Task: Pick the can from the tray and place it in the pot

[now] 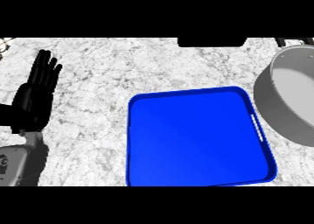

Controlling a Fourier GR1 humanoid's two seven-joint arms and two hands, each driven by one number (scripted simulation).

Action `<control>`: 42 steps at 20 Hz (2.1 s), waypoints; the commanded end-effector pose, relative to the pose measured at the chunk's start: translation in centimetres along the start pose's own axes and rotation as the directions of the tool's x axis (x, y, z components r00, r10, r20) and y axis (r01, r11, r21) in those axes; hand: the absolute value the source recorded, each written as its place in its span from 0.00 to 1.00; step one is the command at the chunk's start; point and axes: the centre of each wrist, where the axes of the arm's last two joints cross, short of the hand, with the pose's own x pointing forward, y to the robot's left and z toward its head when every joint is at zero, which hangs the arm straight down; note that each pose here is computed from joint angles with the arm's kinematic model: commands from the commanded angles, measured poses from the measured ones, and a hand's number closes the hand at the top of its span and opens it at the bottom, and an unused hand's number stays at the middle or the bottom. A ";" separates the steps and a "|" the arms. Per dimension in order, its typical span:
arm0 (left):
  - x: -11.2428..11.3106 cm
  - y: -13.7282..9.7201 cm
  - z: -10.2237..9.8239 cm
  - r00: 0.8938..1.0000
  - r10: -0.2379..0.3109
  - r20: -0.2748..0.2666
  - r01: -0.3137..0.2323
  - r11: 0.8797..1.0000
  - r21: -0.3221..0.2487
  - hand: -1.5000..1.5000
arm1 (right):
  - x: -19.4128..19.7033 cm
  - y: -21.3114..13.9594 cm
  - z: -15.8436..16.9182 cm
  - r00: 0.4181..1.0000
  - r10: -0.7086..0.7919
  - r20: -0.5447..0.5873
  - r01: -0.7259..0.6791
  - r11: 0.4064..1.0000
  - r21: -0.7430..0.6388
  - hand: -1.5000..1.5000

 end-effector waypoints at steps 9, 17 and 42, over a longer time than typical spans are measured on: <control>0.0 -1.4 -0.5 1.000 -0.013 0.014 0.013 0.999 -0.029 0.50 | -9.6 3.6 -5.3 1.000 -0.002 0.012 0.001 0.999 0.040 1.00; -0.2 -1.4 0.0 1.000 0.007 0.008 -0.006 1.000 -0.015 0.50 | -12.3 6.6 -7.1 0.997 0.017 -0.071 -0.001 0.976 0.216 1.00; 1.2 -0.1 -1.3 1.000 0.008 -0.011 -0.008 1.000 0.000 0.50 | -17.5 3.5 -7.0 0.700 -0.692 -0.177 0.704 0.710 0.009 0.00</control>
